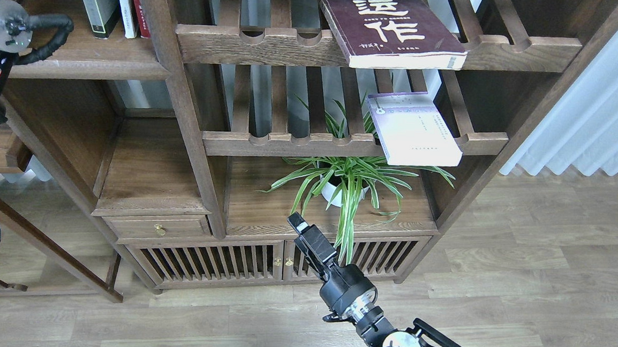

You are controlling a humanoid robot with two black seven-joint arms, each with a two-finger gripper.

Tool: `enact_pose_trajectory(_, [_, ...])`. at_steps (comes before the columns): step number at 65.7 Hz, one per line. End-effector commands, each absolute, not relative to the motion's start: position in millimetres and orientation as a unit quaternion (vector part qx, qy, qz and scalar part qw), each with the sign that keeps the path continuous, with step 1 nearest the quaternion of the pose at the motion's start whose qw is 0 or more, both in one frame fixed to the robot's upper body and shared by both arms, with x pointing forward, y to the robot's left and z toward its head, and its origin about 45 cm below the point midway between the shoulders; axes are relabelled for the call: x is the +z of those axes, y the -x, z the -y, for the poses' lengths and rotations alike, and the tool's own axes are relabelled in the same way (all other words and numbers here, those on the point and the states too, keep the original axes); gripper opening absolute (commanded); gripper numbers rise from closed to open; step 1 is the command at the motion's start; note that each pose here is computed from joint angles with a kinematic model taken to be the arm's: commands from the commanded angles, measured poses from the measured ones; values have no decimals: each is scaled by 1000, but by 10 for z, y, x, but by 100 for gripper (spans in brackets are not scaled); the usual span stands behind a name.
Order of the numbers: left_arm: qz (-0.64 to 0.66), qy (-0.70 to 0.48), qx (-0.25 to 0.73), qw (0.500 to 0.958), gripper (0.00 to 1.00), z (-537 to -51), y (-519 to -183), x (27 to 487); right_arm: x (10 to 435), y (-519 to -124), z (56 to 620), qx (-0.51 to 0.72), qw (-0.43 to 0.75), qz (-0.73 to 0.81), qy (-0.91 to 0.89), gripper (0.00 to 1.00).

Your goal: Organize books on shelf

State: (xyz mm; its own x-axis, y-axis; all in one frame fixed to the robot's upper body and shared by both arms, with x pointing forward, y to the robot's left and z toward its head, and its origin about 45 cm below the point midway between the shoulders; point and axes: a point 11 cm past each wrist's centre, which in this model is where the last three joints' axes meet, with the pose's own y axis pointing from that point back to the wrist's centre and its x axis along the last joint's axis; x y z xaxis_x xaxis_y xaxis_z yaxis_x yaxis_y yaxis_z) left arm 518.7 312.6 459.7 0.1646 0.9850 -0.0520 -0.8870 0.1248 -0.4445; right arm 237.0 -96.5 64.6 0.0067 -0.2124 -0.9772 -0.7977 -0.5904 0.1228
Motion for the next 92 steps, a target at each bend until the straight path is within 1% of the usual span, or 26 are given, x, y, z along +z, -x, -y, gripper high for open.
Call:
enact_pose_trajectory(1, [132,206,630,737,38,-3112,-5180,4704,627,-2345,972,596,246,-381,662,98])
enact_pose_trajectory(14, [140,218,620,740,37,-3131,-5110,4875,601,-2311,987,597,244,-385,660,98])
enact_pose_trajectory(16, [145,218,619,740,37,-3169,-5076,4912,603,-2318,994,596,246,-385,660,98])
enact_pose_trajectory(17, [154,215,619,739,37,-3269,-5003,4935,610,-2332,1006,595,248,-386,659,98])
enact_pose_trajectory(25, [162,239,608,740,37,-3334,-4856,5042,648,-2343,999,593,256,-381,662,98])
enact_pose_trajectory(33, [154,267,600,738,38,-3462,-4635,4999,679,-2369,1004,590,263,-377,663,98])
enact_pose_trajectory(38, [154,283,597,734,39,-3493,-4553,4992,713,-2389,1004,589,268,-375,664,98])
enact_pose_trajectory(44, [154,301,595,730,43,-3562,-4434,4970,752,-2400,992,588,273,-371,665,98])
enact_pose_trajectory(59, [136,342,562,741,48,-3441,-4165,4864,818,-2411,994,585,288,-363,665,98])
enact_pose_trajectory(65, [130,351,567,734,49,-3524,-4085,4798,826,-2401,1018,585,296,-363,662,98])
enact_pose_trajectory(66, [130,366,565,728,54,-3586,-4051,4819,853,-2380,1005,586,301,-358,661,98])
enact_pose_trajectory(72, [130,390,553,725,54,-3616,-4014,4868,865,-2350,998,588,305,-356,659,98])
enact_pose_trajectory(76, [119,409,539,726,54,-3565,-4012,4830,866,-2346,997,589,305,-356,659,98])
enact_pose_trajectory(80, [99,430,512,737,55,-3412,-4027,4763,867,-2349,1000,588,306,-356,658,99])
enact_pose_trajectory(88, [61,470,440,763,54,-2998,-4032,4625,871,-2359,1011,587,307,-358,658,99])
enact_pose_trajectory(92, [42,484,419,767,54,-2821,-4039,4561,855,-2344,1010,589,305,-358,657,98])
